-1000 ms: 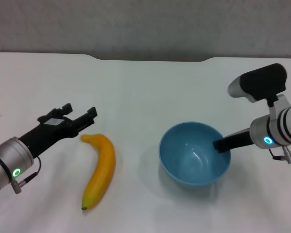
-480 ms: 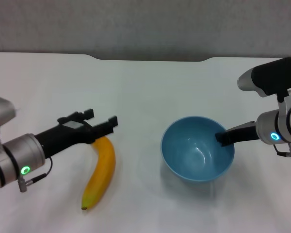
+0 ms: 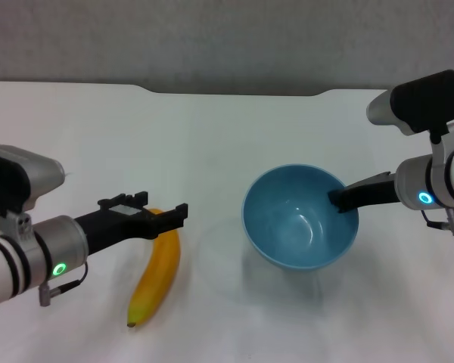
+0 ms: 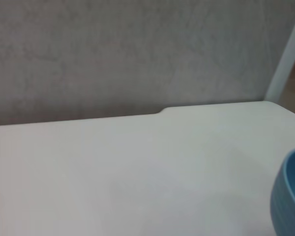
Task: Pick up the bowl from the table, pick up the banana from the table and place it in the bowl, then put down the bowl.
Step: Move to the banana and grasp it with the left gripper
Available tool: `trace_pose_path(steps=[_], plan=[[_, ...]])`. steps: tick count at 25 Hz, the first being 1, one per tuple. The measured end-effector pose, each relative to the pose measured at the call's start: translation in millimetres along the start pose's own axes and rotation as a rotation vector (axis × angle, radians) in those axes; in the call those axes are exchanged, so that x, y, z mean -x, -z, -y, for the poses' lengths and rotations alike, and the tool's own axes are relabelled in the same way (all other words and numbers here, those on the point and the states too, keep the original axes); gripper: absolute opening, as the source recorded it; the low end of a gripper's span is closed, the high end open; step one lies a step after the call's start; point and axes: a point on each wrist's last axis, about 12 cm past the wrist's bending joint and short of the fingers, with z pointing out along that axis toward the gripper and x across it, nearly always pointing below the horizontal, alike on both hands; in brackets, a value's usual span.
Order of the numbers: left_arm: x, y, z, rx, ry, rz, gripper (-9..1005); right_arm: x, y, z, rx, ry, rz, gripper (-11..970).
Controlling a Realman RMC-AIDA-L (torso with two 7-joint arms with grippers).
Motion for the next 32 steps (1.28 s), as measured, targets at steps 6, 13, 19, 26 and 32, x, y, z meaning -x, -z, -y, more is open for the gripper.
trace_pose_path(steps=[6,13,19,26,32], plan=[[2,-1,20.2,0.098,-0.047,0.022,880,4,3,1.5,0.001,-0.003,0.008,33],[-3,-5,28.3,0.106,0.002,-0.011,877,10,6,1.1,0.001,0.005,0.018,34],[-7,-11,28.5,0.122,-0.023,-0.094,853,12,10,5.1,-0.004,-0.005,0.024,33],[-10,-20,22.7,0.148,0.012,-0.188,741,10,12,10.5,-0.021,-0.010,0.016,33],[-12,-22,22.0,0.168,0.019,-0.199,751,9,11,10.2,-0.020,-0.012,0.015,33]])
